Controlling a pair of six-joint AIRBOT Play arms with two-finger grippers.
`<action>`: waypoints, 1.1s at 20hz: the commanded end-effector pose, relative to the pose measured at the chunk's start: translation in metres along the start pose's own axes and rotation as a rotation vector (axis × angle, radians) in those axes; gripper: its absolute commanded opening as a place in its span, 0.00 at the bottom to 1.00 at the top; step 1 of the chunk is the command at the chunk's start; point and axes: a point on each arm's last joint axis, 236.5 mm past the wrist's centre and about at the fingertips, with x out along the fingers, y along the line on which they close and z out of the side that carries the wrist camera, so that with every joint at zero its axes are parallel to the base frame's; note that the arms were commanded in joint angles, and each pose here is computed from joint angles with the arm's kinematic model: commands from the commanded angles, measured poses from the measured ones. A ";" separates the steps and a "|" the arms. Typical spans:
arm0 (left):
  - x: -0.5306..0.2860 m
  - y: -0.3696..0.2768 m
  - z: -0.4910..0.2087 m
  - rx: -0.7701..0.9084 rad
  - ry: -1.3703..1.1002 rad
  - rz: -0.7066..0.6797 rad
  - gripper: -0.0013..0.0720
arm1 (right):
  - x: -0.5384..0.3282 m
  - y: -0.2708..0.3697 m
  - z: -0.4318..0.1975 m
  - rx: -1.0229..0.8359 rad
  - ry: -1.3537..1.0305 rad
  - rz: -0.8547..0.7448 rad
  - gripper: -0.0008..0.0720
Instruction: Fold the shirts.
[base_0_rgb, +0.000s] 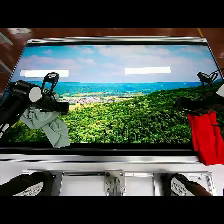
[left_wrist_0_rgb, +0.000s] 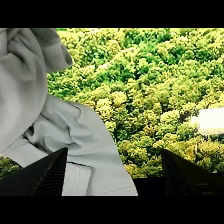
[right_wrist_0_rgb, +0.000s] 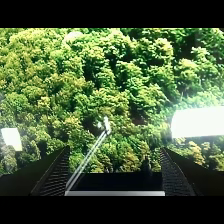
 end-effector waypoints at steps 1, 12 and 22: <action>0.000 0.000 0.000 0.000 0.000 0.000 0.97 | 0.000 0.000 0.000 -0.001 0.000 0.000 0.95; 0.000 0.000 0.000 0.000 0.000 0.000 0.97 | 0.000 0.002 0.001 0.004 -0.001 0.006 0.95; 0.000 -0.005 0.009 -0.005 -0.038 -0.020 0.98 | -0.006 0.054 0.002 0.055 -0.002 0.228 0.95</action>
